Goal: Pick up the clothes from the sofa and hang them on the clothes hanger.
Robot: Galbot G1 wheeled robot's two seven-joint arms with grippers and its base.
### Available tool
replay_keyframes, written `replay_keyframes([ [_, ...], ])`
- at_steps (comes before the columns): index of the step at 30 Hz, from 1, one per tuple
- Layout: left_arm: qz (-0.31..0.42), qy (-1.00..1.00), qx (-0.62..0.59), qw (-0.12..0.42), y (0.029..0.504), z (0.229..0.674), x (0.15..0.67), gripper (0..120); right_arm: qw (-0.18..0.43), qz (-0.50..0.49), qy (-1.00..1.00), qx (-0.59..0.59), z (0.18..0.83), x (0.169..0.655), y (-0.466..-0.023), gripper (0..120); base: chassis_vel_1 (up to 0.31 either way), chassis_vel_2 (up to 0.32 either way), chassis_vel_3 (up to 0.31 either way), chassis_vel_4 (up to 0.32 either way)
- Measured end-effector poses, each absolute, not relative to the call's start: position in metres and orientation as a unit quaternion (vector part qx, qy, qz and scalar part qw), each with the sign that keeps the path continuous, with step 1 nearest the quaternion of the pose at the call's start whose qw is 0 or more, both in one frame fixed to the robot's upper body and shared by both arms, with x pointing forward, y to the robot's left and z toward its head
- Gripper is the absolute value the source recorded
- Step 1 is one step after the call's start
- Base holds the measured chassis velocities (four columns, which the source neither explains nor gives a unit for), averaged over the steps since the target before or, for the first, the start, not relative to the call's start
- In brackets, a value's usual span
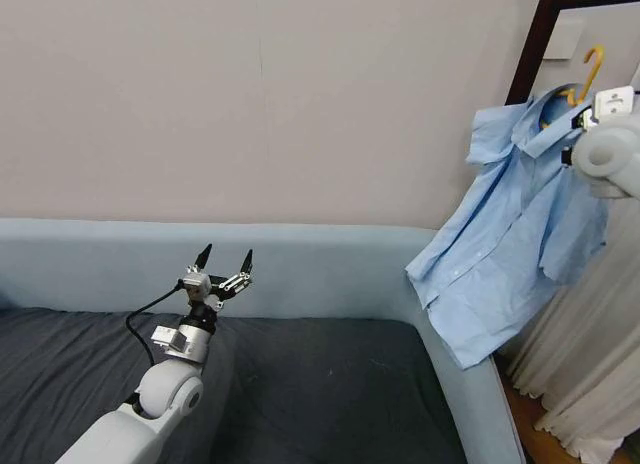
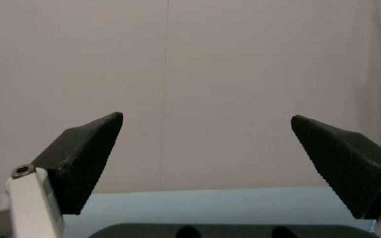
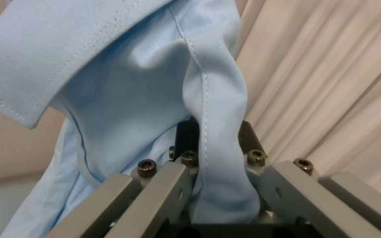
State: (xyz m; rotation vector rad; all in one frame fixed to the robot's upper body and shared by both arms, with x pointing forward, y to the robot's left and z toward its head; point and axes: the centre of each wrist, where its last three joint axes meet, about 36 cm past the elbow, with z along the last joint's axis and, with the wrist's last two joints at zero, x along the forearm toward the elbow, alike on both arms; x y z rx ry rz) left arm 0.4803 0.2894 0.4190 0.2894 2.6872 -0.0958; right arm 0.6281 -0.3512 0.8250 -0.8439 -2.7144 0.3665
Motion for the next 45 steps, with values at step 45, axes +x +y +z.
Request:
replay_keyframes([
  [45,-0.050,0.968,0.074,0.236,0.296,0.431,0.457,100,0.155,0.054,-0.919,-0.359,0.910,0.709,-0.325,1,0.000,0.000,0.000,0.000],
])
